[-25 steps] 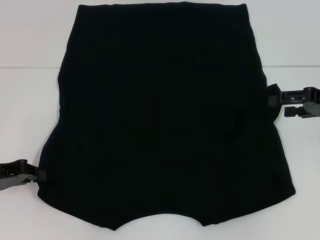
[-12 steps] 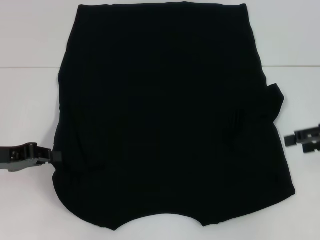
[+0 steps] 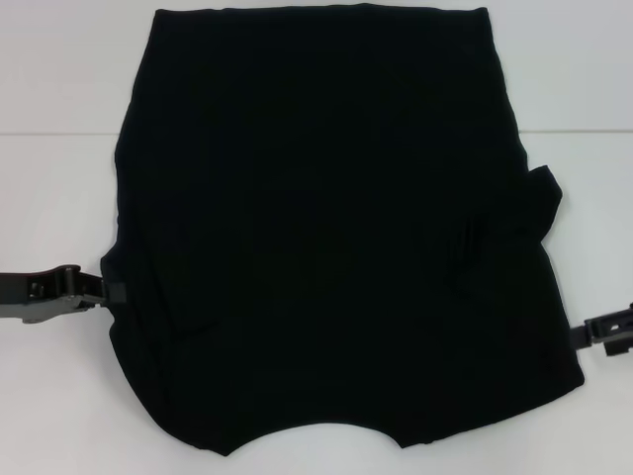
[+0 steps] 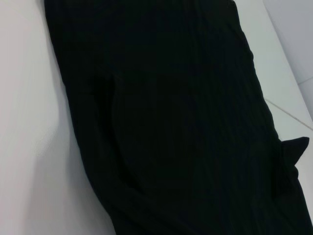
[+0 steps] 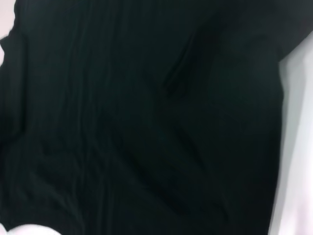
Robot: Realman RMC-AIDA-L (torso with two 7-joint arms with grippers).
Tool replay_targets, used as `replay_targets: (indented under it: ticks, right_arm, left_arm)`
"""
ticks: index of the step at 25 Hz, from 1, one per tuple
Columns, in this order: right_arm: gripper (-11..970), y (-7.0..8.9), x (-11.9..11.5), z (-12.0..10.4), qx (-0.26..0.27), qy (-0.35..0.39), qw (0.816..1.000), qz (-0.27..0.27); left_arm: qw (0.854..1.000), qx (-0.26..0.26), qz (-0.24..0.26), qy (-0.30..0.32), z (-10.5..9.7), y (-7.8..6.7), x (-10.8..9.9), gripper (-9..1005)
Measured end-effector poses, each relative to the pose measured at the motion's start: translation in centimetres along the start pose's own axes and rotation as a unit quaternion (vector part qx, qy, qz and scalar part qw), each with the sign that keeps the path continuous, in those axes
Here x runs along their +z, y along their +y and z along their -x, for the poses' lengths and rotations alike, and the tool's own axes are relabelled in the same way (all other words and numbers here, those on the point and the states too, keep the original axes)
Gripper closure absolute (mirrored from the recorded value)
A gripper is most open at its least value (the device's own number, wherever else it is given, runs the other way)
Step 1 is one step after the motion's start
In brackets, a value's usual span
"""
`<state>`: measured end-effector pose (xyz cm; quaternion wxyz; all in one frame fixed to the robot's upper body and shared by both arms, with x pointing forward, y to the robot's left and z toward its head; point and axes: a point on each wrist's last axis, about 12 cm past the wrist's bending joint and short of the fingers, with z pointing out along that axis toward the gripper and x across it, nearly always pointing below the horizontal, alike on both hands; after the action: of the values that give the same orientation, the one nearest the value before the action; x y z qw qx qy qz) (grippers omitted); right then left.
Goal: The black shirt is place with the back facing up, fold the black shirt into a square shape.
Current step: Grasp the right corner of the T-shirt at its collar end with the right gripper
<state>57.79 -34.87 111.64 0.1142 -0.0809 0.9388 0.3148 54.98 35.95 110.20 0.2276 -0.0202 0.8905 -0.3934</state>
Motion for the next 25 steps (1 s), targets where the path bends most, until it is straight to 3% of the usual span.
replay_targets:
  ticks: [14,19,25]
  right_arm:
    - [278,0.2,1.1,-0.4,0.0,0.014,1.0,-0.005]
    - [481,0.2,1.3,-0.4,0.0,0.016,1.0,-0.009]
    - [487,-0.2,1.6,-0.5,0.006,0.022,0.999,-0.031]
  left_arm:
    - [1.0,-0.003,0.005,-0.007,0.2,0.1,0.0,967]
    - [1.0,-0.006,0.008,-0.01,0.3,0.2,0.0,967]
    - [1.0,-0.006,0.008,-0.01,0.3,0.2,0.0,967]
